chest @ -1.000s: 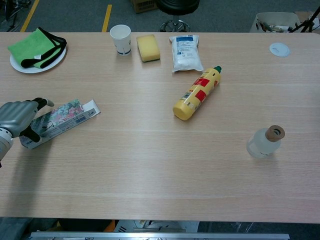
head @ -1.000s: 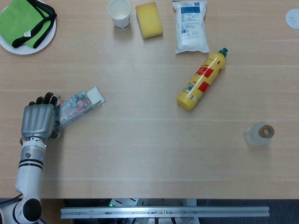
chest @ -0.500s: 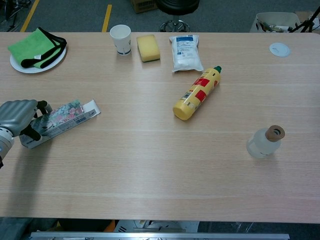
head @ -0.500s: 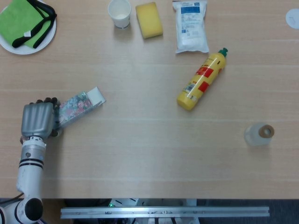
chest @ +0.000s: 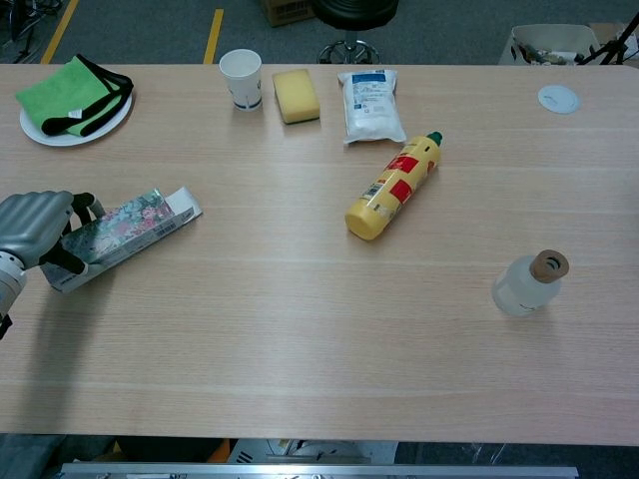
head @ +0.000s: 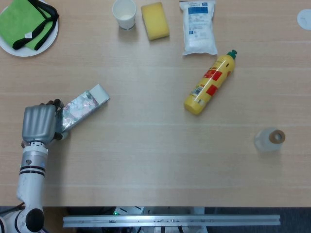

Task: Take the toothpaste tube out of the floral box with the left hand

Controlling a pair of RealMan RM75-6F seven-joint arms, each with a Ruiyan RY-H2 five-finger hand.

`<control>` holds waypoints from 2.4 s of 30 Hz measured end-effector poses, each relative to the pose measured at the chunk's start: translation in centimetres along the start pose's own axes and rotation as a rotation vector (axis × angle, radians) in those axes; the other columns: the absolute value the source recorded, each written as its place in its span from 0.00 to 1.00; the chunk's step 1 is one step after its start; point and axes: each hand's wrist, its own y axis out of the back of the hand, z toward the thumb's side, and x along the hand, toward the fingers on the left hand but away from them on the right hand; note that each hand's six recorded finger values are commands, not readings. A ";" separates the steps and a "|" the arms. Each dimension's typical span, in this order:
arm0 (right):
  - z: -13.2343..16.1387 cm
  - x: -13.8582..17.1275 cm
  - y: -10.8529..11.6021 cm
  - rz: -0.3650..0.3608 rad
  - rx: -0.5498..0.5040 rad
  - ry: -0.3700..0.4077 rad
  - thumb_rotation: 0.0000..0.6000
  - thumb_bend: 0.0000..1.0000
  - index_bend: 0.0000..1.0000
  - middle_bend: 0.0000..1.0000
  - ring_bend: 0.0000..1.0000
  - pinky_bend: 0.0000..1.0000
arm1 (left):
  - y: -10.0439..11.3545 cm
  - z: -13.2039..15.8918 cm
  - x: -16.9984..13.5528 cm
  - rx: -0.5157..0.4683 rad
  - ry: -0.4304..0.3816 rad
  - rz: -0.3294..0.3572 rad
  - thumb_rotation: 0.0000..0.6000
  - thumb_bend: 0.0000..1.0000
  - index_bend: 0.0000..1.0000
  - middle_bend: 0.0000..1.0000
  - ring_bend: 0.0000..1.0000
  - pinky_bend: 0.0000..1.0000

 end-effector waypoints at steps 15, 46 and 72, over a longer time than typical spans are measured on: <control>0.2 -0.1 0.0 -0.002 -0.004 0.004 1.00 0.20 0.23 0.23 0.14 0.17 | 6.1 1.3 -1.9 0.219 -0.150 0.139 1.00 0.14 0.63 0.64 0.60 0.67; 0.1 0.0 -0.5 0.006 -0.016 -0.002 1.00 0.21 0.23 0.23 0.14 0.17 | 13.7 3.1 -2.0 1.007 -0.375 0.427 1.00 0.14 0.69 0.69 0.63 0.68; -0.1 0.0 -1.3 0.025 -0.027 -0.010 1.00 0.21 0.23 0.23 0.14 0.17 | 15.1 3.1 -2.1 1.037 -0.374 0.514 1.00 0.14 0.70 0.70 0.64 0.69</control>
